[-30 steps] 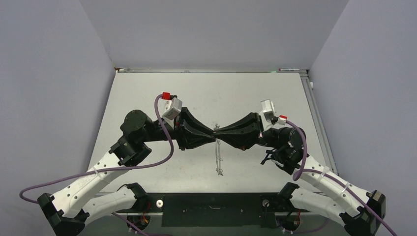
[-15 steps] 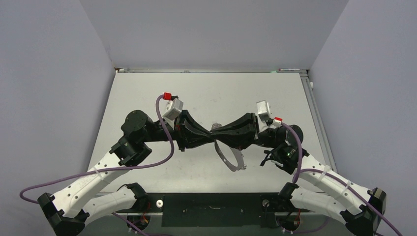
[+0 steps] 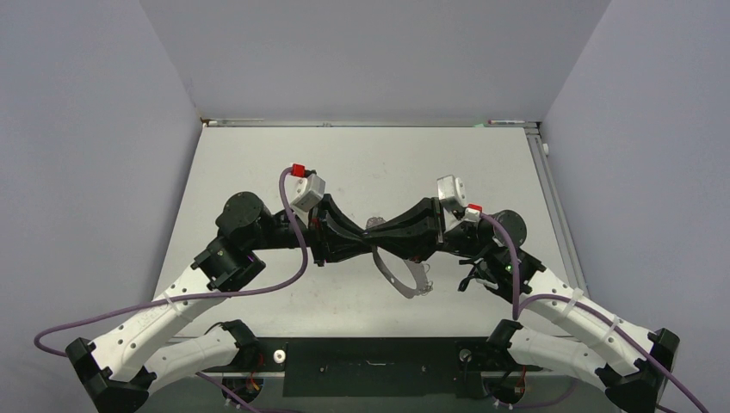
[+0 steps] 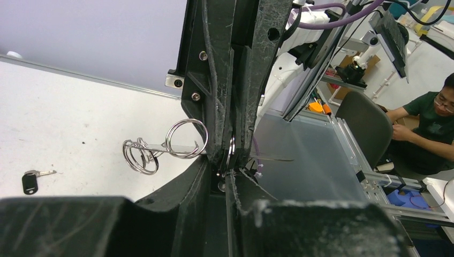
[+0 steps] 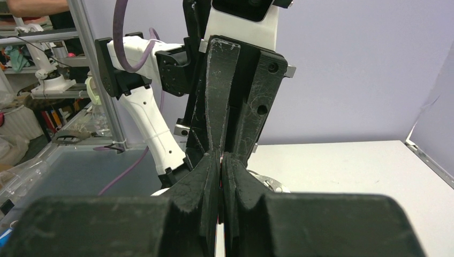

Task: Put the keys on the keyring

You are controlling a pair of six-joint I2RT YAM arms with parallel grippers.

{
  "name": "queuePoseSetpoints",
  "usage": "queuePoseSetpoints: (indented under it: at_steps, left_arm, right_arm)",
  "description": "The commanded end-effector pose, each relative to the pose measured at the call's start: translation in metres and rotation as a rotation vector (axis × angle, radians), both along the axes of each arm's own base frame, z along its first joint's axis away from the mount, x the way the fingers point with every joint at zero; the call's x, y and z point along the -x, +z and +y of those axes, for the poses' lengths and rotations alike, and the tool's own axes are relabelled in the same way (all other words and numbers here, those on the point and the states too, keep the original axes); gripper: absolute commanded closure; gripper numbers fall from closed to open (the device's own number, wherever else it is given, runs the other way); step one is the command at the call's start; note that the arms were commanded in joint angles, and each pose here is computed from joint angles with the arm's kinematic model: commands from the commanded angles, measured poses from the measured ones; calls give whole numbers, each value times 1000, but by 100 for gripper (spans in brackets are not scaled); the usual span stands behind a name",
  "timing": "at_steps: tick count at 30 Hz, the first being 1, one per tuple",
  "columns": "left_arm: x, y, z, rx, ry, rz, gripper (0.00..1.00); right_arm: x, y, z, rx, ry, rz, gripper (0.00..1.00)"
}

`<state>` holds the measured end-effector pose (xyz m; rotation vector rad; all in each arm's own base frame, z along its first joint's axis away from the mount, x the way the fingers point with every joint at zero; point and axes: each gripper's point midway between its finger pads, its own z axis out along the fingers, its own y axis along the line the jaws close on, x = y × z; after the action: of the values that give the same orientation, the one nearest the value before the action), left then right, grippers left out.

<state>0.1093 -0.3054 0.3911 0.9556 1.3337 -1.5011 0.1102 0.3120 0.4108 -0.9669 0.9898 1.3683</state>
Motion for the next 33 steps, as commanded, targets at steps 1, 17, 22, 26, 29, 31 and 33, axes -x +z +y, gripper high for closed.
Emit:
queuePoseSetpoints:
  at_steps: [1, 17, 22, 26, 29, 31, 33]
  left_arm:
    - [-1, 30, 6, 80, 34, -83, 100]
    - [-10, 33, 18, 119, 84, -89, 100]
    - [-8, 32, 18, 115, 74, -87, 100]
    - [-7, 28, 17, 104, 68, -92, 100]
    - [-8, 25, 17, 92, 72, -93, 100]
    - [-9, 23, 17, 84, 74, -94, 100]
    - [-9, 21, 17, 77, 75, -94, 100]
  right_arm:
    - [13, -6, 5, 50, 67, -25, 95]
    - [-3, 3, -7, 63, -77, -33, 48]
    - [-12, 14, -15, 54, -154, -45, 36]
    - [-18, 15, -17, 67, -192, -43, 36]
    - [-21, 11, -17, 84, -207, -33, 45]
    - [-21, 9, -17, 90, -208, -28, 52]
    - [-19, 9, -17, 94, -199, -30, 57]
